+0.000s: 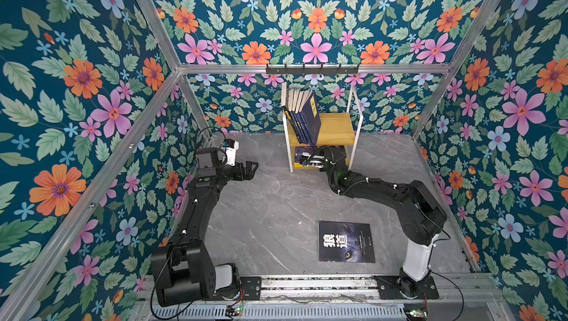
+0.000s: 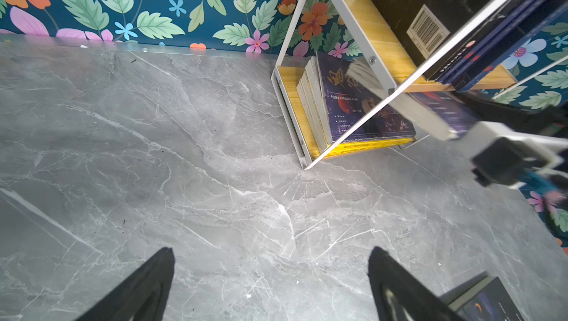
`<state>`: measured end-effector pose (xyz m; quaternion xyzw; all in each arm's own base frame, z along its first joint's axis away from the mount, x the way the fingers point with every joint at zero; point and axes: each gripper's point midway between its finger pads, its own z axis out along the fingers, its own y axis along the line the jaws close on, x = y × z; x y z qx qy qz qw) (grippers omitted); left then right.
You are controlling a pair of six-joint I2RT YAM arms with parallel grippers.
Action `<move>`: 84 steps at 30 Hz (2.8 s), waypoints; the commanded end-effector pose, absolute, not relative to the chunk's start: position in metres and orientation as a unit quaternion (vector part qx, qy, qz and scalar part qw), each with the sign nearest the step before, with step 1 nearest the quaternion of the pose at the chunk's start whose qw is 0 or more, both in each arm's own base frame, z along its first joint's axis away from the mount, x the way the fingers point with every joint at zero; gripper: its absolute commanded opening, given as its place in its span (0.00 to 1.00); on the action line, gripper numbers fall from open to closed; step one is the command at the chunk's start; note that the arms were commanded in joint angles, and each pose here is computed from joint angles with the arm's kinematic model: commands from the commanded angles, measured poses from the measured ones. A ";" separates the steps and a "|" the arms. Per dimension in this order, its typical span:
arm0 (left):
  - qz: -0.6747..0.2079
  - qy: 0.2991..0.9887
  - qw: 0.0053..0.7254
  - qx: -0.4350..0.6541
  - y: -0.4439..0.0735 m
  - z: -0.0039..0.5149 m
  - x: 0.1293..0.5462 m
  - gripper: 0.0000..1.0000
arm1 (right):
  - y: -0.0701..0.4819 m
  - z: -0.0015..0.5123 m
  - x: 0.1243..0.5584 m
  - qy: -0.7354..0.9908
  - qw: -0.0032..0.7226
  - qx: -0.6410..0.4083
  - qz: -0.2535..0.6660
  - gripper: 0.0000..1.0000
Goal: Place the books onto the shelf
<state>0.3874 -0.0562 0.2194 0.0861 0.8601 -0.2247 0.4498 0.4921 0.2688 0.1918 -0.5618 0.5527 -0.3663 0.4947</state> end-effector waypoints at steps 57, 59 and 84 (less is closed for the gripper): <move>-0.233 0.857 0.451 0.085 -0.059 0.227 0.390 1.00 | 0.268 0.120 0.525 0.626 0.399 -0.606 -0.285 0.01; -0.232 0.857 0.451 0.085 -0.059 0.227 0.390 1.00 | 0.268 0.119 0.524 0.627 0.399 -0.607 -0.283 0.01; -0.232 0.857 0.451 0.085 -0.059 0.227 0.390 1.00 | 0.270 0.125 0.515 0.625 0.399 -0.609 -0.280 0.41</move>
